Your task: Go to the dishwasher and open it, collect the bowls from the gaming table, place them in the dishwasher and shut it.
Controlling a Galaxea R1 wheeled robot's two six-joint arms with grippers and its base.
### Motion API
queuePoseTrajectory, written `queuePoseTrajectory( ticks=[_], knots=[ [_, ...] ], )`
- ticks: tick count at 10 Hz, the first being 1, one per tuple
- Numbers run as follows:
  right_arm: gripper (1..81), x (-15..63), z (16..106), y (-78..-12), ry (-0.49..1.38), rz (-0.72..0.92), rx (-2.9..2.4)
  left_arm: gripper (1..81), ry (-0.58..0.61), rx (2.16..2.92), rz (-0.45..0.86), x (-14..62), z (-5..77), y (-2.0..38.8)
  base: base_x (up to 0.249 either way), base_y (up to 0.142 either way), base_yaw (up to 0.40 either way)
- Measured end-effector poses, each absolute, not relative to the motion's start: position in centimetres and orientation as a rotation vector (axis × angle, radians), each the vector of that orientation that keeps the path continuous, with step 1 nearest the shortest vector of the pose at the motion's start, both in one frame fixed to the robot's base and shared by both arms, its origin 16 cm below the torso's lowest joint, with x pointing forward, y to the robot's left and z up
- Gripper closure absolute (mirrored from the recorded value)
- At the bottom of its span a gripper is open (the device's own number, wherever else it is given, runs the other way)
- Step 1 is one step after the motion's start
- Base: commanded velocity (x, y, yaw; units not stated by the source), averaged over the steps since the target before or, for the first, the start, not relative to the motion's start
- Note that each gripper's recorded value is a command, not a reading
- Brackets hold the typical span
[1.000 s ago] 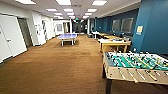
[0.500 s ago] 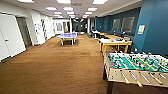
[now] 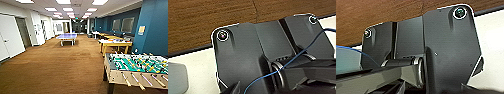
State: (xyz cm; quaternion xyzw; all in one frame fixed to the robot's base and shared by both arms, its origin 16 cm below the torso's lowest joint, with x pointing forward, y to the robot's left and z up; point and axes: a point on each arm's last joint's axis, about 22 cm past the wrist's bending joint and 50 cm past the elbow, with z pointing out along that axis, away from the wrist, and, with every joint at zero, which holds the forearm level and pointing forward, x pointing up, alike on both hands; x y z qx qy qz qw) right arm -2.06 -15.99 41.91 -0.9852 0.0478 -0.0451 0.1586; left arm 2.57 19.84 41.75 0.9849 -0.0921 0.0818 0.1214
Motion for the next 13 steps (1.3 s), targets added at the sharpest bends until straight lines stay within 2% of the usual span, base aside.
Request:
queuePoseTrajectory(
  ticks=[5,8,10,11,13],
  knots=[
    [1.0,-2.3,41.8,-17.1,0.138,-0.13,-2.832,1.0,-0.266,2.857,0.233,2.1,41.8,18.4,0.115,0.0,0.0],
    [1.0,-2.2,42.2,-14.1,0.139,-0.132,-2.789,1.0,-0.271,2.908,0.241,2.4,41.6,22.1,0.148,0.0,0.0],
    [1.0,-2.3,41.8,-17.0,0.139,-0.132,-2.831,1.0,-0.266,2.863,0.245,2.4,41.8,18.8,0.164,0.0,0.0],
    [1.0,-2.3,41.8,-16.4,0.138,-0.132,-2.824,1.0,-0.266,2.857,0.245,2.4,41.9,18.5,0.168,0.0,0.0],
    [1.0,-2.2,42.1,-14.4,0.138,-0.131,-2.797,1.0,-0.269,2.883,0.246,2.5,41.7,20.4,0.168,0.0,0.0]
  ],
)
